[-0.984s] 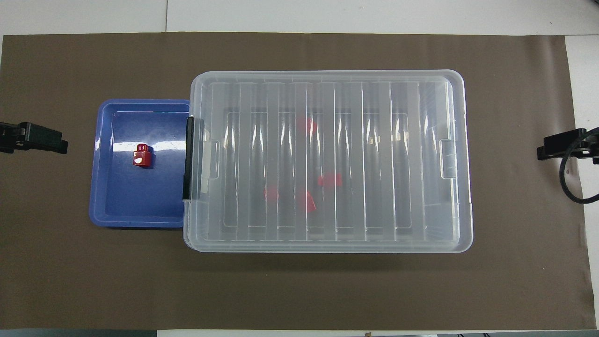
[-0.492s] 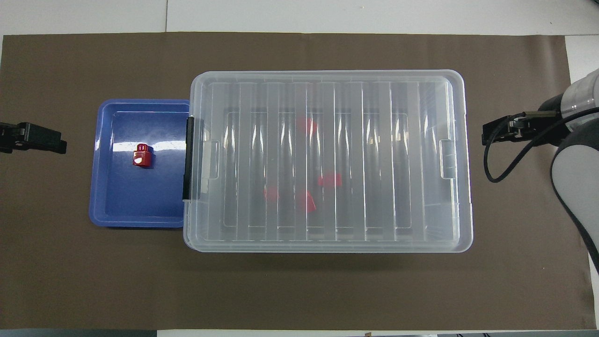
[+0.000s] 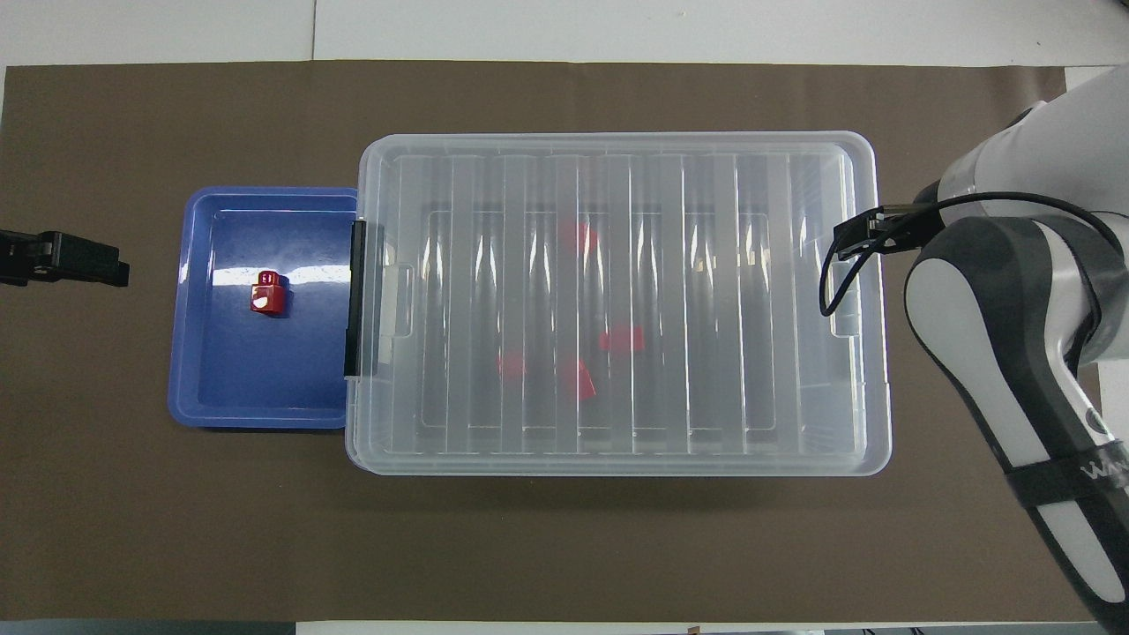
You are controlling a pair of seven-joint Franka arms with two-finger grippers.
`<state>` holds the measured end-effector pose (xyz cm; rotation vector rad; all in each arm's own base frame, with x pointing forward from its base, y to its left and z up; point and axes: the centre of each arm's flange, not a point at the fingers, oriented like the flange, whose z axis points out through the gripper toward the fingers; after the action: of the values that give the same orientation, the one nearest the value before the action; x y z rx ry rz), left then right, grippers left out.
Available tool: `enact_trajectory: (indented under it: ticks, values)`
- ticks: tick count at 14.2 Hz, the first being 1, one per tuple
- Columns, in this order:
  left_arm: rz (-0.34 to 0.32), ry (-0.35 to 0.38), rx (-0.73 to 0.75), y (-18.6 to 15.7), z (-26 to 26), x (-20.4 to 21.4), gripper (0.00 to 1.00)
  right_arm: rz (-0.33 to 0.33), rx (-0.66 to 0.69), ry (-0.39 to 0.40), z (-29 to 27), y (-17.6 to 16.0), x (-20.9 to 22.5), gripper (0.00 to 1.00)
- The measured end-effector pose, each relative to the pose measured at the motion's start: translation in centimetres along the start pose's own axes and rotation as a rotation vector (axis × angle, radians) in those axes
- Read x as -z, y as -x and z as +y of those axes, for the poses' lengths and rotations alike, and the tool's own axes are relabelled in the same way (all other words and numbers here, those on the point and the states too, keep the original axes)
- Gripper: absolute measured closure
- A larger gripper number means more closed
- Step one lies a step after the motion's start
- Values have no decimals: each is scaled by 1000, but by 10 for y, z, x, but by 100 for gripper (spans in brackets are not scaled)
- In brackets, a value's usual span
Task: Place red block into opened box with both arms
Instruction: 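Reach the right gripper to the lid edge while the left gripper reaches the block, then grasp the red block with the left gripper while the right gripper slides the lid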
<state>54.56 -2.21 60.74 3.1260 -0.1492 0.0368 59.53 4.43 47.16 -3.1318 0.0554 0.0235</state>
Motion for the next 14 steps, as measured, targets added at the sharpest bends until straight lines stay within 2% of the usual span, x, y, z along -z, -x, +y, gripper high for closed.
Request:
enact_trajectory:
  ticks: [6, 8, 11, 14]
  values:
    - [42, -3, 1, -4, -1, -47, 0, -1, -9, 0, 9, 8, -13, 0]
    - [62, -4, 0, -6, 0, -75, 0, -2, 11, -1, 22, 9, -12, 0]
    - [58, -4, -11, -9, 5, -127, 0, -11, 19, -2, 47, 9, -17, 0]
    - [63, -3, -26, -15, 14, -179, 0, -11, 22, -2, 50, 10, -17, 0]
